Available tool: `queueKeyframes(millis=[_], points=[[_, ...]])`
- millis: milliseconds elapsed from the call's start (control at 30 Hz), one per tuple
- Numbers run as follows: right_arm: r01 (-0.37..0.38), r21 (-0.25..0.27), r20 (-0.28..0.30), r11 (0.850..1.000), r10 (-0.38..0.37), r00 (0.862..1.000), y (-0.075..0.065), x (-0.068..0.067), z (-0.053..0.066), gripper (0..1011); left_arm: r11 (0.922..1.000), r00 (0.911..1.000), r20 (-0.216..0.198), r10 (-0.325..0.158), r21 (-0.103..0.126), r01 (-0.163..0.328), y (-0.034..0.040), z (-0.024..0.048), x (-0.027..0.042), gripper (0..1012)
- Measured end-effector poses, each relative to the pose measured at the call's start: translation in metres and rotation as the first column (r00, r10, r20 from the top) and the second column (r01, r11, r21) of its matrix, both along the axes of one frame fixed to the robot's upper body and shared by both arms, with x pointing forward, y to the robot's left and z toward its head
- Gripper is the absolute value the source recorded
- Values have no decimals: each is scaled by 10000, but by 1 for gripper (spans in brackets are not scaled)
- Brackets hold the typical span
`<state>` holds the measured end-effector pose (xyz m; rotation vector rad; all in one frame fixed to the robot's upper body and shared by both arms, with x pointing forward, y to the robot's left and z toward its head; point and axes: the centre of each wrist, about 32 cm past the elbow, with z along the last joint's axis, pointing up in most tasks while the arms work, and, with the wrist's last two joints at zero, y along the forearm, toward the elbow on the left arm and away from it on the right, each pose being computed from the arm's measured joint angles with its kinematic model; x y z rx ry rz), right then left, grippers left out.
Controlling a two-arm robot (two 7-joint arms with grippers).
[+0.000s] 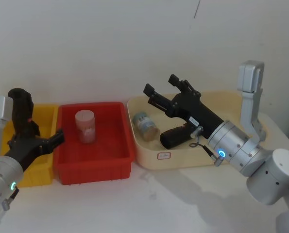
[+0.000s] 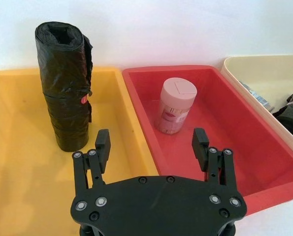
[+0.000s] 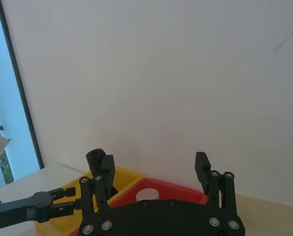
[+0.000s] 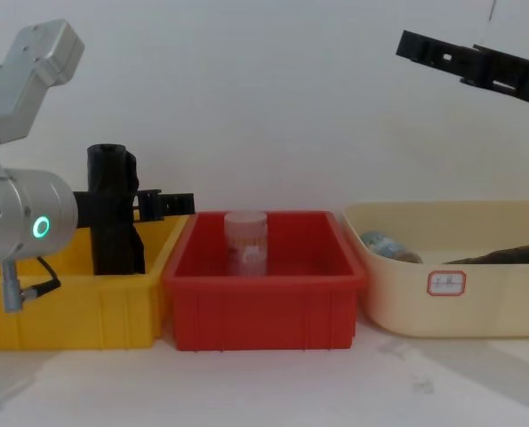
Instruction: Pick up the garbage bag with the one hand and transfer it to the other hand.
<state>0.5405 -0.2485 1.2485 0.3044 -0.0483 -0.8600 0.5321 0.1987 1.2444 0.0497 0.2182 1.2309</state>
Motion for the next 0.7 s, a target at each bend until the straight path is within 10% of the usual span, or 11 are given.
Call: queueKeyframes(millis=[700], points=[[-153, -91, 140, 9998, 154, 9998, 18, -10, -28, 1000, 10000, 10000, 0, 1, 1, -1, 0, 0, 0, 1001]])
